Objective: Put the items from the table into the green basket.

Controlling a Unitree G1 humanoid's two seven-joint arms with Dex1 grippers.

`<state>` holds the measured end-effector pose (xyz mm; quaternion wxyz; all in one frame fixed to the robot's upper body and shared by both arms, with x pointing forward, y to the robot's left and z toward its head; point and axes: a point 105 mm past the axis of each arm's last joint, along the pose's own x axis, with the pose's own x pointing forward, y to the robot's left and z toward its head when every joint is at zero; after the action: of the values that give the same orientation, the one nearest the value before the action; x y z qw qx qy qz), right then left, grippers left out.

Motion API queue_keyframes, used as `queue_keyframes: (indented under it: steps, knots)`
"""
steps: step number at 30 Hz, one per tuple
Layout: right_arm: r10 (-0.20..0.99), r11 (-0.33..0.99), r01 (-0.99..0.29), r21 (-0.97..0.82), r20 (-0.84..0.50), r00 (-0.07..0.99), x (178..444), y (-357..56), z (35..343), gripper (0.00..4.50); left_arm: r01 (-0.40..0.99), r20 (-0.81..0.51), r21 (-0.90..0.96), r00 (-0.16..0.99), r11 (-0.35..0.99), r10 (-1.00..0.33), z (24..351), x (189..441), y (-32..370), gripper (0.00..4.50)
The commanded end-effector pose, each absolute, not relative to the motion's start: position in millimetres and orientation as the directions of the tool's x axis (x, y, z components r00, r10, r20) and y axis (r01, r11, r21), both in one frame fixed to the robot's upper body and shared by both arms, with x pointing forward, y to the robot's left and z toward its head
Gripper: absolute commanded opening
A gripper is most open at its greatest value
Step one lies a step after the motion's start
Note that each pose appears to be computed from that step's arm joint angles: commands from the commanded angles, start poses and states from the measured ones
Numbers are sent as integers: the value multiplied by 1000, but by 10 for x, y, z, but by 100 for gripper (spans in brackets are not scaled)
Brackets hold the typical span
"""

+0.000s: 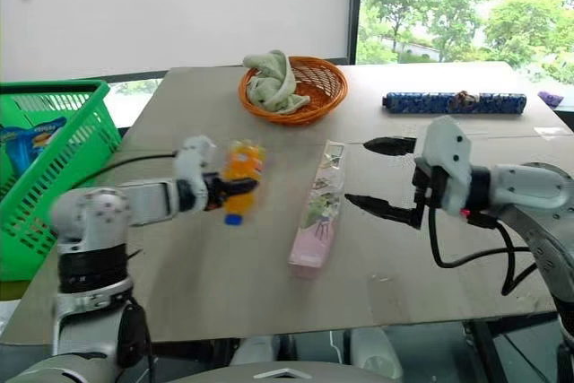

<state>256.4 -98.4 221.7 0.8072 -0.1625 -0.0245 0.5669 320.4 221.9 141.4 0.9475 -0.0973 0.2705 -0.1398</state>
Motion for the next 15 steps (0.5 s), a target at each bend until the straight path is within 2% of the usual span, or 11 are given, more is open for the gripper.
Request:
queue_keyframes:
  steps: [1,5,6,8,12,15]
  knots:
    - [942,272,-923,-272,-122,314,2748,-579,2331,450,141,-270,-82,950,987,-158,2129,3066,2761,276]
    - [969,176,-942,-287,-120,218,2855,-123,2435,450,-45,-181,153,981,987,73,2602,2922,3412,276]
    - [979,134,-949,-285,-112,172,2841,-12,2492,450,-128,-161,254,972,959,172,2709,2882,3670,276]
    - [990,73,-953,-293,-93,105,2816,146,2597,450,-251,-138,516,919,819,369,2839,2795,4168,276]
    - [997,32,-950,-309,-60,53,2784,254,2727,450,-284,-134,670,863,686,488,2846,2753,4719,276]
    - [998,33,-949,-314,-42,48,2781,272,2780,450,-230,-187,705,853,671,488,2686,2798,4927,276]
